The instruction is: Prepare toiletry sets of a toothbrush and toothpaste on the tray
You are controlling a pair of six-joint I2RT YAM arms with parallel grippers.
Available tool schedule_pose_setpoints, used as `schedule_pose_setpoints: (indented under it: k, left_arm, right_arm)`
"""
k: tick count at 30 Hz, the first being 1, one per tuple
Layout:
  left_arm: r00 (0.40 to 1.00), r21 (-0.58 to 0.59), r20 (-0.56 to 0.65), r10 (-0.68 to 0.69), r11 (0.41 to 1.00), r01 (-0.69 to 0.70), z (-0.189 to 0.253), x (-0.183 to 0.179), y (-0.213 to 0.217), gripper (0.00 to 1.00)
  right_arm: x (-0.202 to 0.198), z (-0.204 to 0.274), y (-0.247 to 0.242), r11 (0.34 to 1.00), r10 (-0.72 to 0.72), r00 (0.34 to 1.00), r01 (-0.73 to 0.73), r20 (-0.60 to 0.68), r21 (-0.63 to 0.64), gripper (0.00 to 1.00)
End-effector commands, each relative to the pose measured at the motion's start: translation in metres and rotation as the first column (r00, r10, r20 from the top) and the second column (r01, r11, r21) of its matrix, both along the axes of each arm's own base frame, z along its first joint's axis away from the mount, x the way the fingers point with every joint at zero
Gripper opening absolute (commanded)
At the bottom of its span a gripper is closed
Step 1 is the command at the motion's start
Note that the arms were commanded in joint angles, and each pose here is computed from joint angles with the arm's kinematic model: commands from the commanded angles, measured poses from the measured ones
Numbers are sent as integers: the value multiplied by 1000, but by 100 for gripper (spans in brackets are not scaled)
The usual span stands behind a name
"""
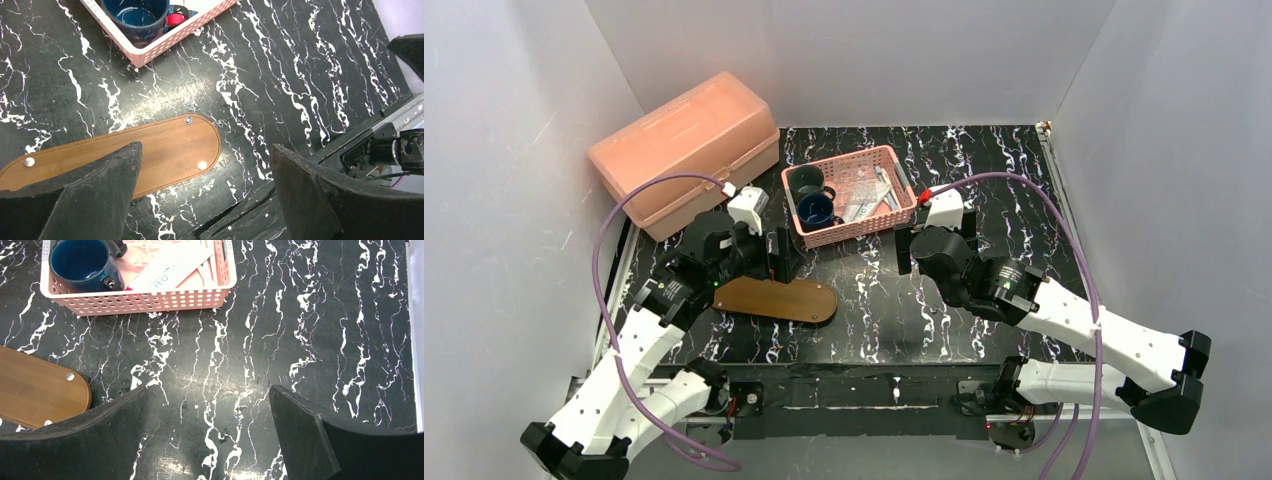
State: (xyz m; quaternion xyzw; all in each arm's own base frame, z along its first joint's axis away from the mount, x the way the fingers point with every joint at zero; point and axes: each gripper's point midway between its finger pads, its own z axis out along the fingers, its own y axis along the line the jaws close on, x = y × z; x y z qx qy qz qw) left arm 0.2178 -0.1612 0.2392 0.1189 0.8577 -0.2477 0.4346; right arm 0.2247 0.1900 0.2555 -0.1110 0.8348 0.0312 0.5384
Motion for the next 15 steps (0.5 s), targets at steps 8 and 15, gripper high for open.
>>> schedule_pose_setpoints:
  k: [8,15]
  left_arm:
    - [999,20,39,-1,1000,0,-1,-3,6,99]
    - [999,24,42,14,1000,-15,-1,-2,8,99]
  right_arm:
    - [8,26,1,998,-39,998,37,54,45,98]
    - [9,35,12,999,17,998,-20,67,43,98]
